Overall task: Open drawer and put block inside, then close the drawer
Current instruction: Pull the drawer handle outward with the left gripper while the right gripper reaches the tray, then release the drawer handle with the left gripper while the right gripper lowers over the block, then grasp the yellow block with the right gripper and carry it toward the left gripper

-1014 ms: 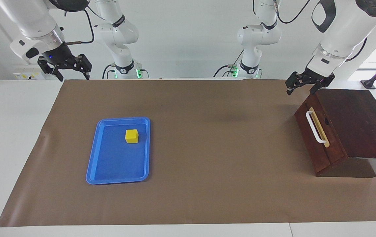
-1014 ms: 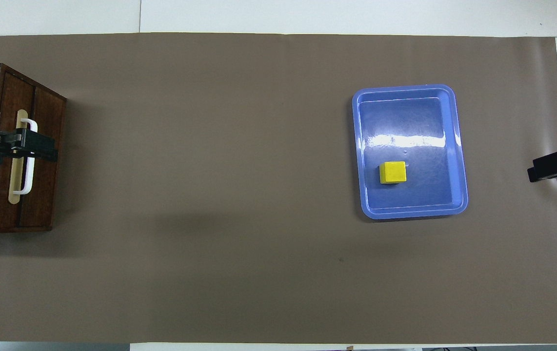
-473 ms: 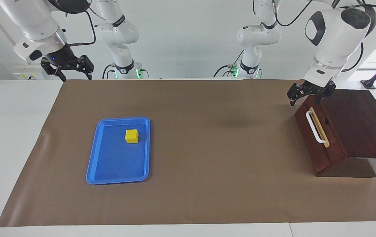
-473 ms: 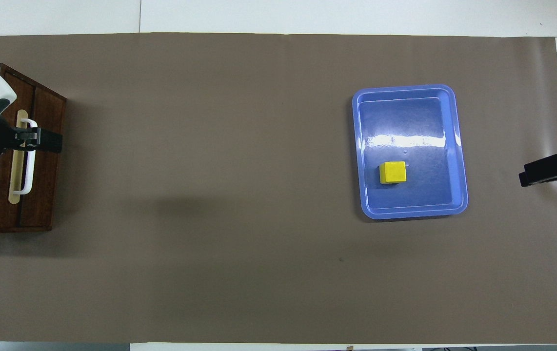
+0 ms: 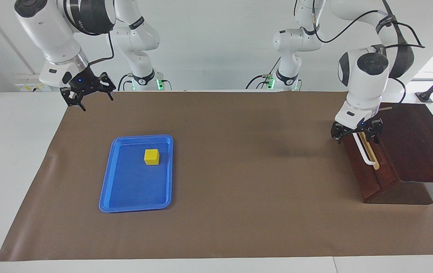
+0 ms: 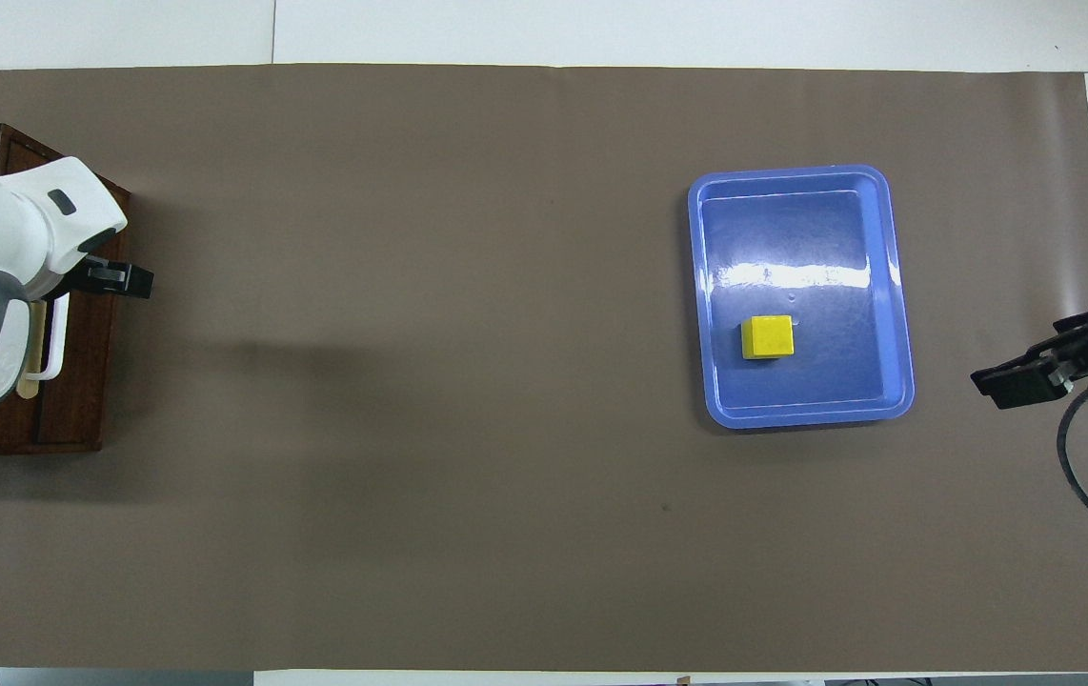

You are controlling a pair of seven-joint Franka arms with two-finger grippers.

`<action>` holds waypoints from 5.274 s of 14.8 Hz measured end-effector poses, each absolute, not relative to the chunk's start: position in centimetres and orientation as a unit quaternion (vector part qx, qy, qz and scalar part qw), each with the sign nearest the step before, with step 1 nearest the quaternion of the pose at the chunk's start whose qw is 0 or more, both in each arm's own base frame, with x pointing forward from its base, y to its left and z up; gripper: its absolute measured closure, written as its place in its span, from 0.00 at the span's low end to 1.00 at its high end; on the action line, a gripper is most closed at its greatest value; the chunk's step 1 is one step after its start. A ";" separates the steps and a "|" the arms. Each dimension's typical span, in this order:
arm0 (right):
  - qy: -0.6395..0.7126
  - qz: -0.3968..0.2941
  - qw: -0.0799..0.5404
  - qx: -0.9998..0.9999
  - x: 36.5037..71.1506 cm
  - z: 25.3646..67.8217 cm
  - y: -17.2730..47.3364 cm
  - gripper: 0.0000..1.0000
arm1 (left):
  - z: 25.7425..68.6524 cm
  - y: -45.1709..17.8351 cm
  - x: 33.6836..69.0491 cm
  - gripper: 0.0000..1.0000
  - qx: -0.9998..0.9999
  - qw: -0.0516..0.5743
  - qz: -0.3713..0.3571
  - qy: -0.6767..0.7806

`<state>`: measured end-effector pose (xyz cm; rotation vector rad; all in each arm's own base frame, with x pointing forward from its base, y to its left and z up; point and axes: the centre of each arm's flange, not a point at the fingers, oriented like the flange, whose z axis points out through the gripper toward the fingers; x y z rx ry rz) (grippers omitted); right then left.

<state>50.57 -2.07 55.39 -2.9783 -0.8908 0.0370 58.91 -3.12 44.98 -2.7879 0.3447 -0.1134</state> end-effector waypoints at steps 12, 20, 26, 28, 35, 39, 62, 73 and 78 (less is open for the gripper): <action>-0.589 -0.098 0.148 -0.788 51.7 39.1 0.1 0.00 | 39.2 0.1 59.1 0.00 -0.973 0.174 -0.061 0.139; -0.673 -0.174 0.168 -0.699 52.6 36.8 0.6 0.00 | 38.9 -8.7 58.3 0.00 -0.986 0.125 -0.096 0.051; -0.662 -0.218 0.210 -0.686 53.3 33.2 0.6 0.00 | 38.9 -15.2 56.8 0.00 -0.988 0.112 -0.099 0.027; -0.665 -0.219 0.219 -0.679 54.1 31.3 0.6 0.00 | 38.9 -15.1 56.8 0.00 -0.989 0.112 -0.097 0.024; -0.694 -0.224 0.223 -0.647 55.5 29.7 0.6 0.00 | 46.0 -15.8 59.2 0.00 -0.994 0.091 -0.048 -0.039; -0.703 -0.226 0.223 -0.637 55.5 29.1 0.5 0.00 | 52.0 -15.8 59.8 0.00 -0.989 0.033 -0.028 -0.138; -0.703 -0.224 0.224 -0.636 55.3 27.8 0.8 0.21 | 54.0 -17.2 58.6 0.00 -0.768 -0.018 -0.002 -0.641; -0.679 -0.227 0.236 -0.657 57.4 32.1 2.6 0.45 | 53.6 -17.4 58.7 0.00 -0.712 -0.027 -0.005 -0.701; -0.659 -0.209 0.260 -0.674 59.3 41.2 7.8 0.45 | 53.0 -17.5 58.6 0.00 -0.711 -0.025 -0.004 -0.703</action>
